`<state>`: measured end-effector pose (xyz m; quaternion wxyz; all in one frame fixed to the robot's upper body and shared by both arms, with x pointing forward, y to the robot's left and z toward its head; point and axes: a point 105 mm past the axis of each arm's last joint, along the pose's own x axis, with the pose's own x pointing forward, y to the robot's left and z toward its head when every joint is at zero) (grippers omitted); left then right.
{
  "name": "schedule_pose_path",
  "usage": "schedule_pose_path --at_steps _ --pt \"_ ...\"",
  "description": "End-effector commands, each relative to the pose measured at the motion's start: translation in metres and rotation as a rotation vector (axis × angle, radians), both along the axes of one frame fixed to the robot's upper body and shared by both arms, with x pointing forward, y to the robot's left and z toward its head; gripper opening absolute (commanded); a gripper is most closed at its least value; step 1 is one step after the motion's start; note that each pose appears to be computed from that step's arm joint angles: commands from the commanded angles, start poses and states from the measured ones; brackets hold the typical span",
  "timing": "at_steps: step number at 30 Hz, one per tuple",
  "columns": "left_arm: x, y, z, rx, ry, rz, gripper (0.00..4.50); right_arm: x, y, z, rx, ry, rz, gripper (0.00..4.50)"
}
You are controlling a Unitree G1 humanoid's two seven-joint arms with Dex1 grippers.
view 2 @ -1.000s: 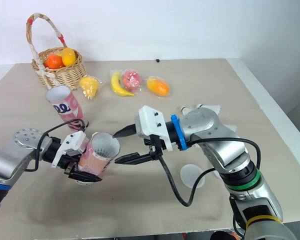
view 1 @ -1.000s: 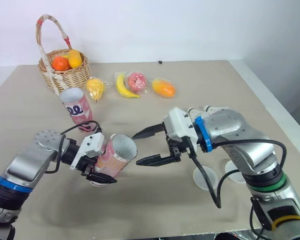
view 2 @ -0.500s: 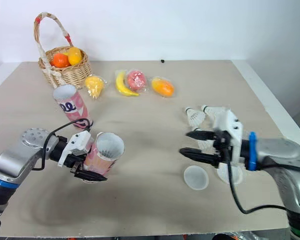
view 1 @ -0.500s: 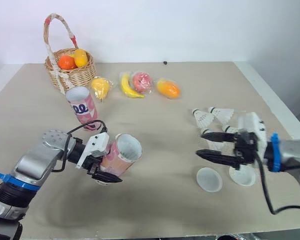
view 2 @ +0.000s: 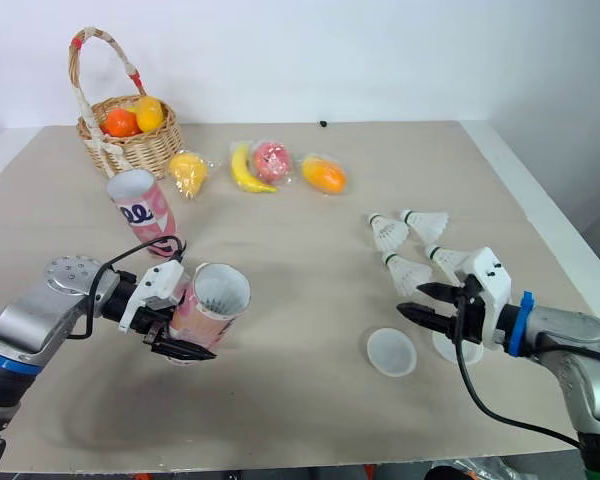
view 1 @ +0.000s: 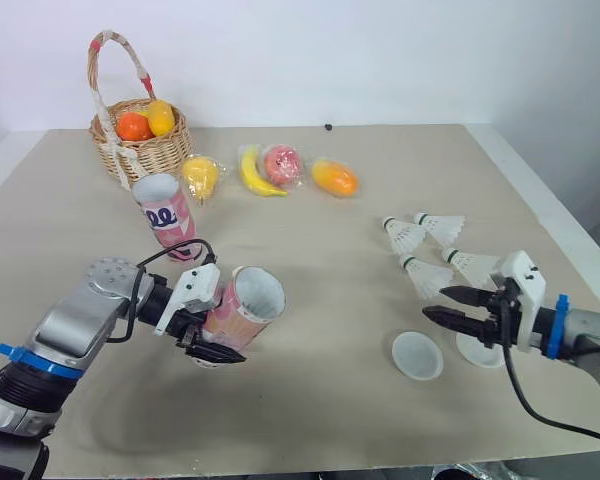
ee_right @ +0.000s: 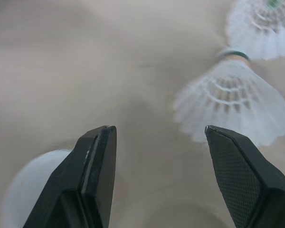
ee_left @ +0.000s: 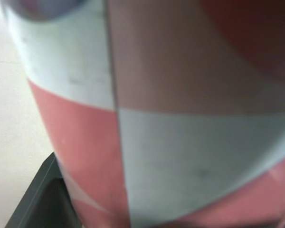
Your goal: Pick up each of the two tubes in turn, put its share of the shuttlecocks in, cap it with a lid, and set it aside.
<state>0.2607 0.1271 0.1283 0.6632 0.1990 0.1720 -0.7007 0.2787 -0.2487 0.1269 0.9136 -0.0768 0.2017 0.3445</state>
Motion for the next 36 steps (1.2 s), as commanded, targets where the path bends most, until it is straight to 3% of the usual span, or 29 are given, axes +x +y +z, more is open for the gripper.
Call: schedule_pose_path --at_steps 1,15,18,23,30,36 --pt "-0.003 -0.004 0.0 -0.001 -0.001 -0.011 3.51 0.007 0.005 0.005 -0.003 -0.036 0.023 3.21" --pt "-0.008 -0.004 -0.003 -0.008 0.016 0.001 3.51 0.04 0.011 -0.004 -0.036 -0.071 -0.011 3.21" --pt "-0.008 -0.004 -0.004 -0.008 0.017 0.002 3.51 0.048 0.01 -0.004 -0.05 -0.092 -0.035 2.31" --pt "-0.01 -0.005 -0.004 -0.009 0.024 0.002 3.51 0.042 0.018 0.0 -0.03 -0.095 0.023 0.03" --pt "-0.007 -0.005 -0.003 -0.009 0.024 0.007 3.51 0.012 0.034 0.011 0.029 -0.072 0.206 0.03" --pt "-0.004 -0.005 -0.002 -0.007 0.023 0.002 3.51 -0.001 0.074 0.052 0.027 -0.212 0.422 0.03"
